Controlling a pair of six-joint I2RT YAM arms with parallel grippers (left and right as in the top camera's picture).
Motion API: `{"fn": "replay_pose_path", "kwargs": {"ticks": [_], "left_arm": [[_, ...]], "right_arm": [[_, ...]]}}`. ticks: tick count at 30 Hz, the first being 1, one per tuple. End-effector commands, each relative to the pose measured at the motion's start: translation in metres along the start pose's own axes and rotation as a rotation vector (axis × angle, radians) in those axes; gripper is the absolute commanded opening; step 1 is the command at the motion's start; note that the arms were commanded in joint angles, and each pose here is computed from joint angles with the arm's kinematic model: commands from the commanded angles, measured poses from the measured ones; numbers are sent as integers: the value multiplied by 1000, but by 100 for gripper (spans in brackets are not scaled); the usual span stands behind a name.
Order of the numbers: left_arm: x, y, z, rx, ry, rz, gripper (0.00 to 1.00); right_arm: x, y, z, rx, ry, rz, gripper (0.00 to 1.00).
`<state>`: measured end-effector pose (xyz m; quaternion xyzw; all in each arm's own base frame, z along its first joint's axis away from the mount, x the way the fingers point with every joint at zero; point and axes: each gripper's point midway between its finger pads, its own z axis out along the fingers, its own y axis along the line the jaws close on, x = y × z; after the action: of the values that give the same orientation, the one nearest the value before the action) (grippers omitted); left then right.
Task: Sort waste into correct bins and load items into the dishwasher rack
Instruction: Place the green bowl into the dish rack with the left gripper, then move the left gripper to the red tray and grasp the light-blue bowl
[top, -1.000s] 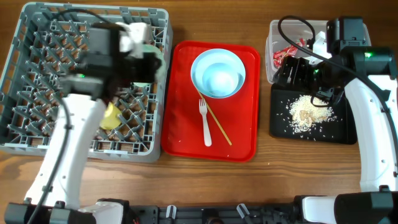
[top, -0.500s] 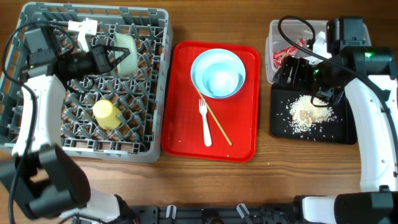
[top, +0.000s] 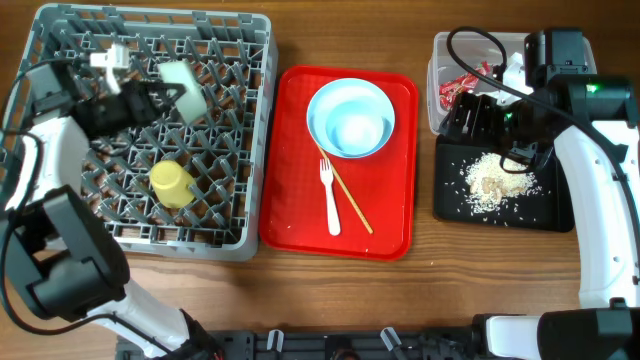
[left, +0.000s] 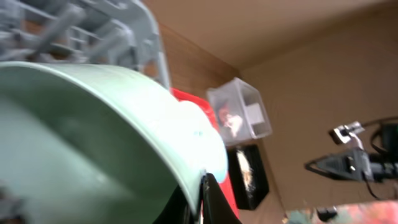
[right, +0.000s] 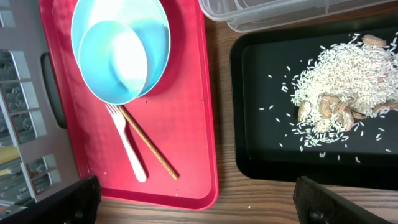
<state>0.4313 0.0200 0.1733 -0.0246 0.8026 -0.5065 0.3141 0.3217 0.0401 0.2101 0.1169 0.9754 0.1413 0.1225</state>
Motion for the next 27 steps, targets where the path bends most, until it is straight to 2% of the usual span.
{"fn": "replay_pose_path", "kwargs": {"ticks": [1, 2, 3, 4, 6, 11, 13, 15, 16, 23, 27], "left_arm": [[-3, 32, -18, -138, -21, -23, 14], [-3, 35, -21, -153, -26, -30, 32], [-4, 39, -26, -169, -34, -38, 40], [-4, 41, -29, -174, -39, -45, 43], [-6, 46, -39, -185, -59, -57, 65], [-7, 50, -57, -204, -89, -91, 75], [-10, 49, -66, -214, -108, -89, 91], [-14, 43, -75, -225, -131, -71, 94], [-17, 39, -79, -229, -141, -60, 100], [-32, -23, -89, -258, -193, 23, 100], [-24, -44, -59, -411, -128, 98, 100]], "right_arm": [[-2, 0, -9, 8, -31, -9, 100], [-2, 0, -9, 8, -31, -9, 100], [-2, 0, -9, 8, -31, -9, 100], [-2, 0, -9, 8, -31, -9, 100], [-2, 0, -9, 8, -31, -9, 100], [-2, 0, -9, 9, -31, -10, 100], [-2, 0, -9, 9, -31, -10, 99], [-2, 0, -9, 9, -31, -10, 100], [-2, 0, -9, 9, -31, -10, 100], [-4, -8, -10, 52, -43, -6, 100], [-7, -19, -11, 116, -63, 27, 100]]}}
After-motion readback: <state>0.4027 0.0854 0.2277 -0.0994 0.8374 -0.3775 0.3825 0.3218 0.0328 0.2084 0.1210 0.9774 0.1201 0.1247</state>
